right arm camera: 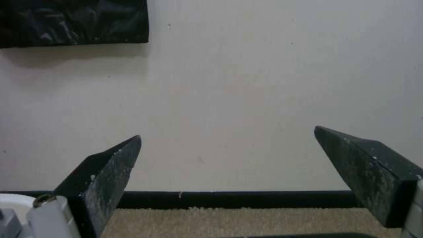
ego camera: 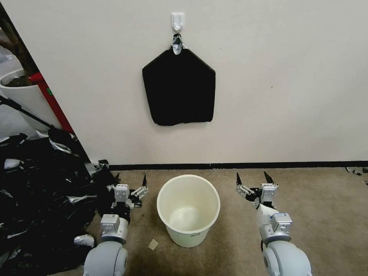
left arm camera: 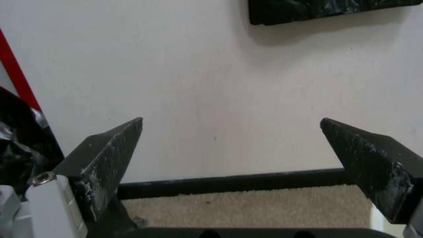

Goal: Place a trash bag onto the trash bin.

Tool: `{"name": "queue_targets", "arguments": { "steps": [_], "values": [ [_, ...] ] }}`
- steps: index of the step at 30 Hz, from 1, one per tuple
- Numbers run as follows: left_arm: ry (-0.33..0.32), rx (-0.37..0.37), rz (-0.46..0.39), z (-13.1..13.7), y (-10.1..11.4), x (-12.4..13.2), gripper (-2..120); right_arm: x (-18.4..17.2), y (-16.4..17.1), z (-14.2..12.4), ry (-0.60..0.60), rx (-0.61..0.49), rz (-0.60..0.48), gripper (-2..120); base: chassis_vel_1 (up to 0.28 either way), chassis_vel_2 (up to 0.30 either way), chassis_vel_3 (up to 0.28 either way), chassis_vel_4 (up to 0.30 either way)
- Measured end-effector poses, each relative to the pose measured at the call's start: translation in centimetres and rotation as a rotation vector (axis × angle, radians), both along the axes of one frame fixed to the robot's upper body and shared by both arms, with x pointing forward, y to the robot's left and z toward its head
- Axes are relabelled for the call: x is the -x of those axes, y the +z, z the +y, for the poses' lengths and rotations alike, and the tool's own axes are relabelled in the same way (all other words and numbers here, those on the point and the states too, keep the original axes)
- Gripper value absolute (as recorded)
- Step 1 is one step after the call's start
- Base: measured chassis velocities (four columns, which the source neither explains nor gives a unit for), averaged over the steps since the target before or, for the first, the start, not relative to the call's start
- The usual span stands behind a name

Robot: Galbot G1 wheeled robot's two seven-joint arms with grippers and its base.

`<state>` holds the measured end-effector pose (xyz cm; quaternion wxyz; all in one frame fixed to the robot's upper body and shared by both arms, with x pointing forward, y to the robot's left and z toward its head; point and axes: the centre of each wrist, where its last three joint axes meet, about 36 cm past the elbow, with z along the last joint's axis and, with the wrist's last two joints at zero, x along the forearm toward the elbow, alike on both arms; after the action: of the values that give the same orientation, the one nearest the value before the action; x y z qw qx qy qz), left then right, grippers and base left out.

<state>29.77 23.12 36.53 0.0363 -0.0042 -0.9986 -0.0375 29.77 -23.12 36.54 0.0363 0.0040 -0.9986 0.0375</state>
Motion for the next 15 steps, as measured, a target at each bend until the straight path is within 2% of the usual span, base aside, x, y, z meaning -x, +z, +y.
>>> {"name": "queue_targets", "arguments": {
  "steps": [15],
  "values": [
    [0.0, 0.0, 0.0, 0.0, 0.0, 0.0, 100, 0.0, 0.0, 0.0, 0.0, 0.0, 0.0, 100, 0.0, 0.0, 0.0, 0.0]
  ]
}}
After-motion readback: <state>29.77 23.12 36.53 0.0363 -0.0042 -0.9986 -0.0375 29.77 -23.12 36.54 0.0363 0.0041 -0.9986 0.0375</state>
